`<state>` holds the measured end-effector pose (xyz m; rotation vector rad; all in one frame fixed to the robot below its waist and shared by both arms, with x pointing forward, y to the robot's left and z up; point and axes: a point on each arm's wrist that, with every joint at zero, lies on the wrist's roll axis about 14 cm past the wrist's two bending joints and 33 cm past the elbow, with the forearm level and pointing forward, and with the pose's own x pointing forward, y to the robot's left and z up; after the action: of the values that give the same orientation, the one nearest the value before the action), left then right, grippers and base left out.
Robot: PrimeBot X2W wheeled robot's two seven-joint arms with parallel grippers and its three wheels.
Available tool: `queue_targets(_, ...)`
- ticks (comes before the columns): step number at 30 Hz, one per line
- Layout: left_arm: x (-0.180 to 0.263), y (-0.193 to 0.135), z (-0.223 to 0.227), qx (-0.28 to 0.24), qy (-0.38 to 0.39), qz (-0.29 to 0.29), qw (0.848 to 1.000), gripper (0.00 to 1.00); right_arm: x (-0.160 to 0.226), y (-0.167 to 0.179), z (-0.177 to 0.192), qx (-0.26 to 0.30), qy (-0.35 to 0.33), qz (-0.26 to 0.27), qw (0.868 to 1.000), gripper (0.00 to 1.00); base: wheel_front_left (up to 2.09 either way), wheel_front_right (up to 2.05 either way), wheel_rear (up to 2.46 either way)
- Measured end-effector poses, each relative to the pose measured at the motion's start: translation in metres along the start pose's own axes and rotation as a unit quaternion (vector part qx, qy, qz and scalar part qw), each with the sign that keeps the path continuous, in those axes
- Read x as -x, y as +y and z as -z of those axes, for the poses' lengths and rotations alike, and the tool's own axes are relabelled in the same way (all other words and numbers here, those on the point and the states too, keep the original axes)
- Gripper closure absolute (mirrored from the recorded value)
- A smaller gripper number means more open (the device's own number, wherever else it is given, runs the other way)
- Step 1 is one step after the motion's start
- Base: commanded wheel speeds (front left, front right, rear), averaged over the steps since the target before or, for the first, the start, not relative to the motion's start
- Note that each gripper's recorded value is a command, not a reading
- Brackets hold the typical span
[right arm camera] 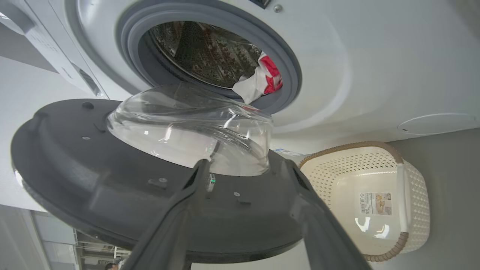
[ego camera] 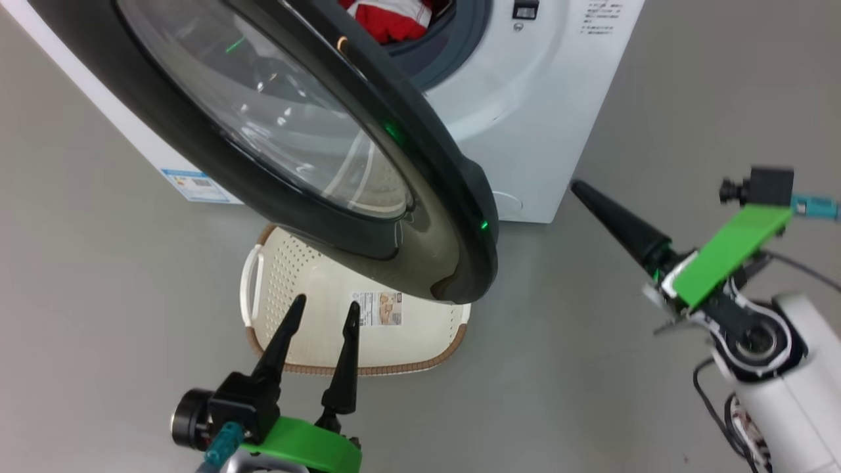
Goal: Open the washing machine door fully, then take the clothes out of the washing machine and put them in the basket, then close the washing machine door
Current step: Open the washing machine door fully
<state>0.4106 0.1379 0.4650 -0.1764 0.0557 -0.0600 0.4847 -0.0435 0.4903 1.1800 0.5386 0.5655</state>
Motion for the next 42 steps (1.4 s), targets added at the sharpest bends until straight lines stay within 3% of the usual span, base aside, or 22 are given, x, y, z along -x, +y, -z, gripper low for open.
queue_targets(7,0.004,0.000,-0.001,0.003,0.000,0.002,1.000,0.00,0.038,-0.047,-0.003,0.004,-0.054,0.079,0.995,0.00,0.00,0.00,0.00)
queue_targets(13,0.005,-0.002,0.001,0.004,0.001,0.006,1.000,0.00,0.066,-0.071,-0.012,0.058,-0.104,0.130,0.984,0.00,0.00,0.00,0.00)
queue_targets(23,0.007,-0.004,0.002,0.005,0.003,0.012,1.000,0.00,0.102,-0.089,-0.016,0.170,-0.159,0.171,0.957,0.00,0.00,0.00,0.00)
queue_targets(30,0.010,-0.002,0.004,0.006,0.007,0.010,1.000,0.00,0.116,-0.092,-0.028,0.204,-0.182,0.185,0.944,0.00,0.00,0.00,0.00)
queue_targets(34,0.009,-0.001,0.003,0.005,0.005,0.010,1.000,0.00,0.133,-0.091,-0.052,0.255,-0.213,0.201,0.921,0.00,0.00,0.00,0.00)
queue_targets(42,0.012,0.000,0.001,0.005,0.003,0.009,1.000,0.00,0.149,-0.085,-0.050,0.335,-0.231,0.218,0.887,0.00,0.00,0.00,0.00)
